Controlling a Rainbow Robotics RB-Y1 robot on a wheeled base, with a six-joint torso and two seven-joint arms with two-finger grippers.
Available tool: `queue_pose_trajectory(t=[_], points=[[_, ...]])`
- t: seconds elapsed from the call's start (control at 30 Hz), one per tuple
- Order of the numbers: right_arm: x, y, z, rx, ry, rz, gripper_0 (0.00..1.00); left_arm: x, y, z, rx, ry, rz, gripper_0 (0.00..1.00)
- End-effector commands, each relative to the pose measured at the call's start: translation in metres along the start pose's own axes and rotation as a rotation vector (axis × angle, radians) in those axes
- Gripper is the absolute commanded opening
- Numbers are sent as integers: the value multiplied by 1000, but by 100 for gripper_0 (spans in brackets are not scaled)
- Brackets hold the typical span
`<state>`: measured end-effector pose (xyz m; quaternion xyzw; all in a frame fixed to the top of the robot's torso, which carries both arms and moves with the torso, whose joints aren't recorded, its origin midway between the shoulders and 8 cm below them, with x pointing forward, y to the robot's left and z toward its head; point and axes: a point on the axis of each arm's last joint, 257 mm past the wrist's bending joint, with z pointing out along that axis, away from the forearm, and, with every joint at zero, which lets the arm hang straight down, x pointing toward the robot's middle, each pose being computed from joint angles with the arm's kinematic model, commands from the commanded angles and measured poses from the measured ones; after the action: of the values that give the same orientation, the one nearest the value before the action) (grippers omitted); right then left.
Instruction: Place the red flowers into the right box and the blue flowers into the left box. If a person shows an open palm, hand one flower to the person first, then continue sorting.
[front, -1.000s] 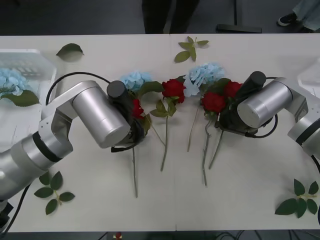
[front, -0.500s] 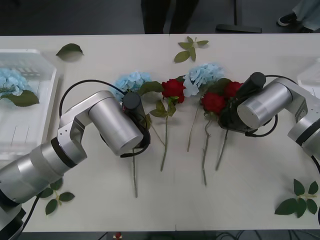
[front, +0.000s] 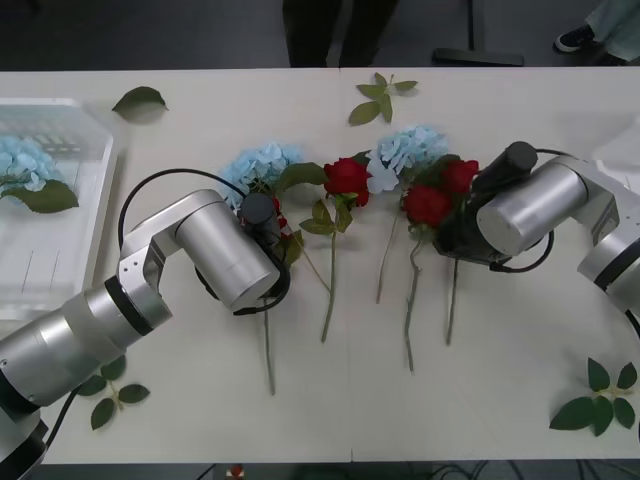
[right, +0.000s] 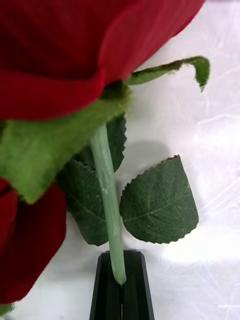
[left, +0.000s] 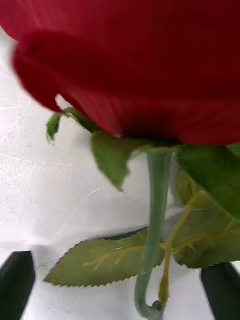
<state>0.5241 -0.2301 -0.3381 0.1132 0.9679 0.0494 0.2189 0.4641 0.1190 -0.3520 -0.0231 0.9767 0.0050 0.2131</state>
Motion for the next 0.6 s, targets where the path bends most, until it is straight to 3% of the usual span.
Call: queue_pose_trajectory(t=[0.03,0.07,0.1,0.2,0.47,0.6], points=[[-19,-2,-31,-20,23,-12,0,-11,-8,-8,9,-30,39,60],[-23,-3,-37,-22,28,-9,0,-11,-8,-8,9,-30,39,54],[-29,-5,-53,-25,45,2,0,-11,-8,-8,9,-30,39,38],[-42,-10,-82,-35,64,14,0,-11,-8,-8,9,-30,39,2],[-70,-39,-146,-51,72,40,0,-11,-8,-8,9,-30,39,0],[-85,-74,-173,0,59,-31,0,-11,-8,-8,9,-30,39,0]])
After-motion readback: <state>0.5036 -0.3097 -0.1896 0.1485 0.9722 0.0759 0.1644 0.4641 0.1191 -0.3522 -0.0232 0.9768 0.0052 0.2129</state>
